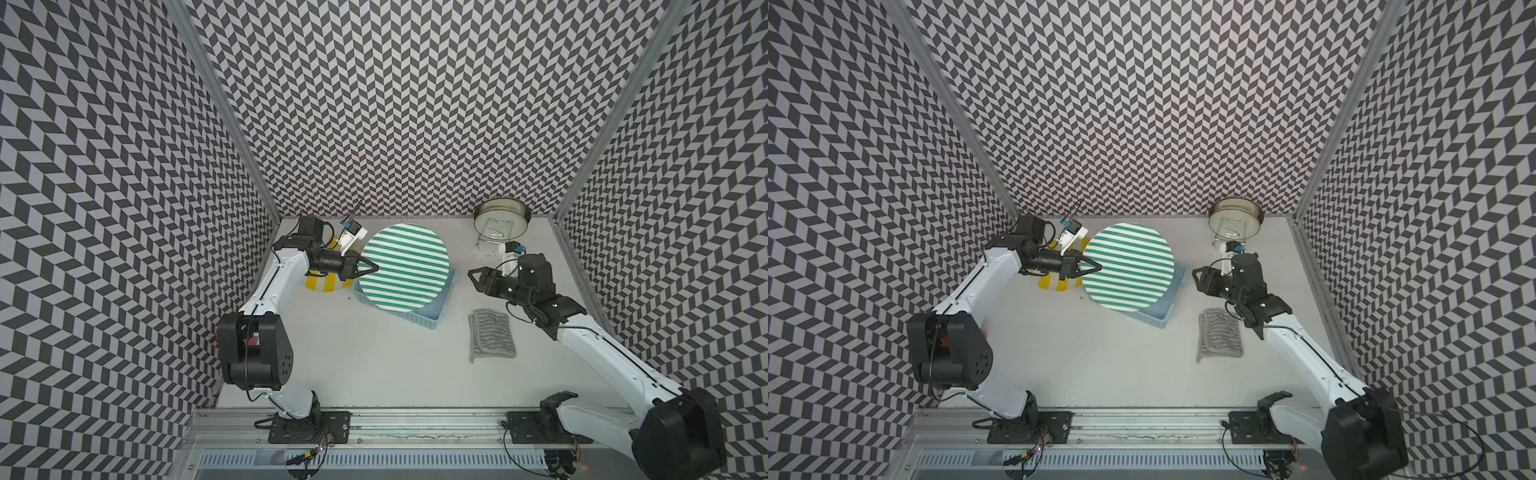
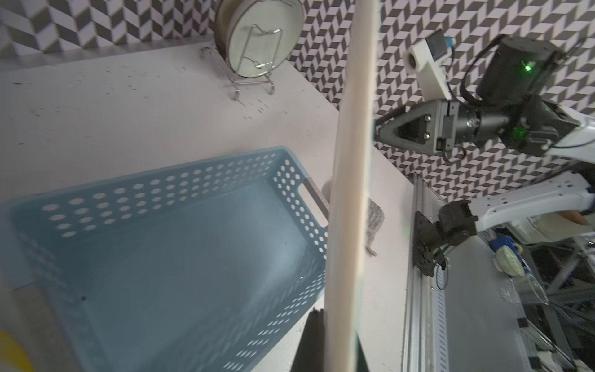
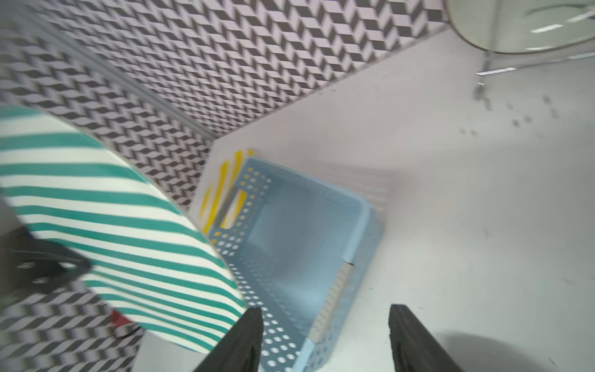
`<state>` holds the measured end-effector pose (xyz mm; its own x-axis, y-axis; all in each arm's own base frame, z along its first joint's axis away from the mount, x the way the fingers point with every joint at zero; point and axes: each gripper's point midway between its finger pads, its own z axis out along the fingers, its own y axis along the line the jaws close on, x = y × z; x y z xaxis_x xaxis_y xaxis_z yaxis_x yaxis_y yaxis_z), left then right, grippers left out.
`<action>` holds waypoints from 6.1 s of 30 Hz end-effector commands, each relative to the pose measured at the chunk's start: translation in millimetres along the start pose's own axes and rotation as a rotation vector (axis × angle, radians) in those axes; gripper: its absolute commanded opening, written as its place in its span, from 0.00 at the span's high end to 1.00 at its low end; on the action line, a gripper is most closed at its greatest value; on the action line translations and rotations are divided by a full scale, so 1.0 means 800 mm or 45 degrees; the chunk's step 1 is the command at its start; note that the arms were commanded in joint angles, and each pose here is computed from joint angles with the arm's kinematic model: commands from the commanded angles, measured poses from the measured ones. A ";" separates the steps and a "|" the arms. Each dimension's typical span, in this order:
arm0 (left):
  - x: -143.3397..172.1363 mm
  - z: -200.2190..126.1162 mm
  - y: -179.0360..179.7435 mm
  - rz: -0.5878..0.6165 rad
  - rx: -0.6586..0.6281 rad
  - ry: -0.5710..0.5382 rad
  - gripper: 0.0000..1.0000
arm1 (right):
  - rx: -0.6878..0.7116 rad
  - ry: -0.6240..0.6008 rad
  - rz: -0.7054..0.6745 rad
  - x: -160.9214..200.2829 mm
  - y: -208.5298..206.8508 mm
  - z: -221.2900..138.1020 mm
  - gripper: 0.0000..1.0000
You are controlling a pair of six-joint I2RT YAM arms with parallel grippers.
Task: Wipe the wet plate dry
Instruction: Pick up the plate from the bin, then pick up the towel at the center of the board, then wipe the plate with towel.
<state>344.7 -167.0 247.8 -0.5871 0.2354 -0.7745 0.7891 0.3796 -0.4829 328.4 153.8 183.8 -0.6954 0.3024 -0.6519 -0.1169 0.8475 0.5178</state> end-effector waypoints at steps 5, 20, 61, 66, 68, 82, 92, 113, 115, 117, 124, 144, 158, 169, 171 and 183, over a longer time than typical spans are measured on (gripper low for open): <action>-0.052 -0.006 -0.015 0.033 0.024 -0.161 1.00 | 0.443 0.123 -0.027 0.082 -0.068 0.001 0.33; -0.034 0.017 -0.021 0.044 0.042 -0.086 1.00 | 0.617 0.380 -0.063 0.188 -0.123 0.029 0.26; -0.027 0.030 -0.038 -0.060 0.164 -0.120 1.00 | -0.692 -0.432 -0.680 -0.068 0.296 -0.109 1.00; -0.027 0.033 -0.048 -0.038 0.180 -0.113 1.00 | -0.601 -0.396 -0.756 -0.063 0.356 -0.043 1.00; -0.028 0.033 -0.052 -0.026 0.182 -0.112 1.00 | -0.567 -0.391 -0.784 -0.058 0.373 -0.017 1.00; -0.035 0.024 -0.079 0.067 0.206 -0.127 1.00 | -0.122 -0.464 -0.489 -0.093 0.284 0.082 1.00; -0.040 0.020 -0.085 0.093 0.212 -0.137 1.00 | 0.094 -0.482 -0.349 -0.122 0.170 0.064 1.00; -0.041 0.028 -0.081 0.084 0.201 -0.142 1.00 | -0.573 -0.098 -0.535 0.014 0.373 0.092 1.00; -0.044 0.027 -0.082 0.091 0.195 -0.149 1.00 | -0.515 -0.109 -0.498 0.013 0.358 0.096 1.00; -0.048 0.025 -0.084 0.098 0.195 -0.157 1.00 | -0.442 -0.127 -0.463 0.005 0.329 0.100 1.00; -0.056 0.021 -0.090 0.115 0.200 -0.175 1.00 | -0.173 -0.209 -0.309 -0.043 0.197 0.090 1.00; -0.057 0.026 -0.086 0.076 0.214 -0.203 1.00 | -0.489 -0.045 -0.558 0.054 0.294 0.073 1.00; -0.060 0.025 -0.092 0.090 0.209 -0.211 1.00 | -0.387 0.011 -0.563 0.086 0.303 0.104 1.00; -0.063 0.024 -0.092 0.114 0.193 -0.216 1.00 | -0.204 -0.118 -0.371 0.018 0.169 0.058 1.00; -0.063 0.023 -0.090 0.116 0.186 -0.217 1.00 | -0.195 -0.130 -0.362 0.010 0.157 0.050 1.00; -0.062 0.019 -0.099 0.175 0.181 -0.192 1.00 | -0.045 -0.189 -0.242 -0.034 0.074 0.029 1.00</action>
<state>346.7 -212.4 274.9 -0.5398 0.1305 -0.8316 0.8053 0.3680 -0.4649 345.8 234.1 214.6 -0.5680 0.1410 -0.8109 -0.3345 0.8606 0.3840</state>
